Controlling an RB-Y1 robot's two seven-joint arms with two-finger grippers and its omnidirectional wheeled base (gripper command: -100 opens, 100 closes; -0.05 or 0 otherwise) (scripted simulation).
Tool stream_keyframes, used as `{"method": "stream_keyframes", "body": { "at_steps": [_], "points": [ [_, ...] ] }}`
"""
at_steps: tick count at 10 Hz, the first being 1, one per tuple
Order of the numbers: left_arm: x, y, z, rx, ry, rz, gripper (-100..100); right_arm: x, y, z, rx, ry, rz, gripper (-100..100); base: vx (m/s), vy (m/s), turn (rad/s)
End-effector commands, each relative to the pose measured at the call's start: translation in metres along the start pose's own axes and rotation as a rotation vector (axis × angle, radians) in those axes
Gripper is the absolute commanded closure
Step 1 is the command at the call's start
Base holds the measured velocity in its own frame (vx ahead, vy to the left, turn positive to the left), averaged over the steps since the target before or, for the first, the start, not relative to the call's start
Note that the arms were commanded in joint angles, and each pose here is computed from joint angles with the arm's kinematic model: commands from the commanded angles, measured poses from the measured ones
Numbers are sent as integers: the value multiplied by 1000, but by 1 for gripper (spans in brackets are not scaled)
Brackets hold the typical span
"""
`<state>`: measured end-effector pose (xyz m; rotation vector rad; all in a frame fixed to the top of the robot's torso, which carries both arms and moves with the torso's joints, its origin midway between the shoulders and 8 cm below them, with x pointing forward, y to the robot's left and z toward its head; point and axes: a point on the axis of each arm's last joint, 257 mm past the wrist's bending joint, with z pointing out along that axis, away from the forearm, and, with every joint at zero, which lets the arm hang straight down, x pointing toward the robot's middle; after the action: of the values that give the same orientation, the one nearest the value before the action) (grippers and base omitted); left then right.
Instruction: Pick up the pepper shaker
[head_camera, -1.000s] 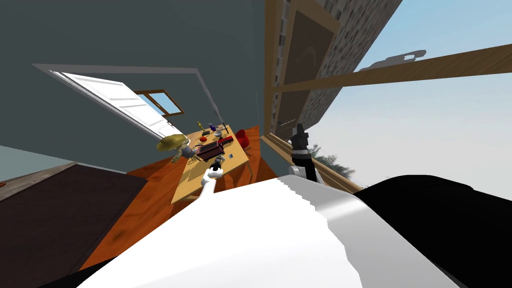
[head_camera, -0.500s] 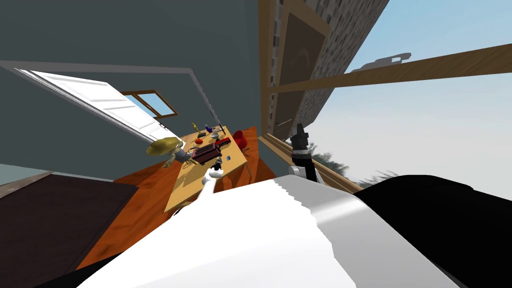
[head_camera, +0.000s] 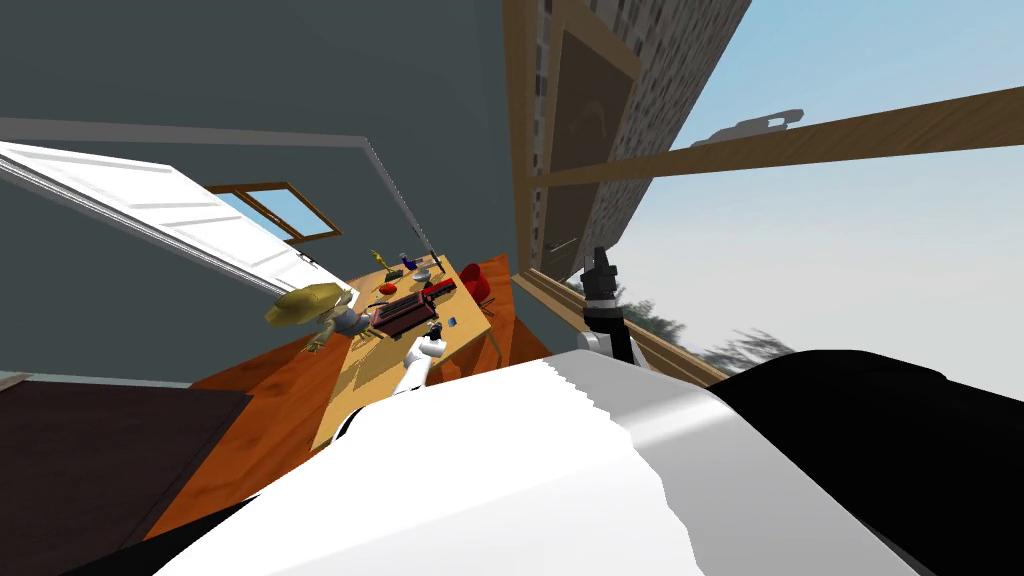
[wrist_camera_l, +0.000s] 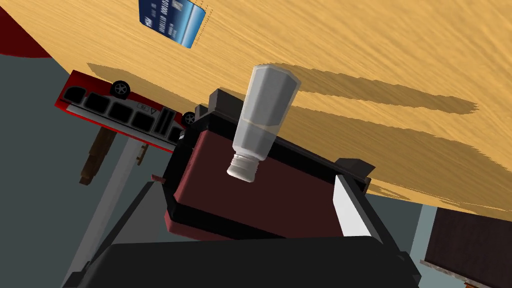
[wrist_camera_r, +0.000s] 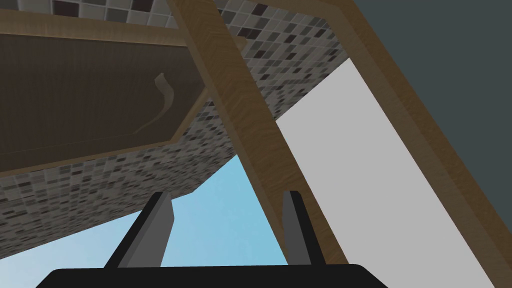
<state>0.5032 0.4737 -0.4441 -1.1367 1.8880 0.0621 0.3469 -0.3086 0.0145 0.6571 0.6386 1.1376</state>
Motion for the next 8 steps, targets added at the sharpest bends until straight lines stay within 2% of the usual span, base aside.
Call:
{"method": "stream_keyframes", "body": {
  "at_steps": [1,2,6,8],
  "points": [
    [0,15,3,-49,6,23,-100,0,0,0,0,0,0,0,47,0,-94],
    [3,19,4,-56,11,25,-100,0,0,0,0,0,0,0,38,5,-44],
    [8,76,6,-216,36,100,-100,0,0,0,0,0,0,0,77,28,-125],
    [8,76,6,-216,36,100,-100,0,0,0,0,0,0,0,42,17,-6]
  ]
}}
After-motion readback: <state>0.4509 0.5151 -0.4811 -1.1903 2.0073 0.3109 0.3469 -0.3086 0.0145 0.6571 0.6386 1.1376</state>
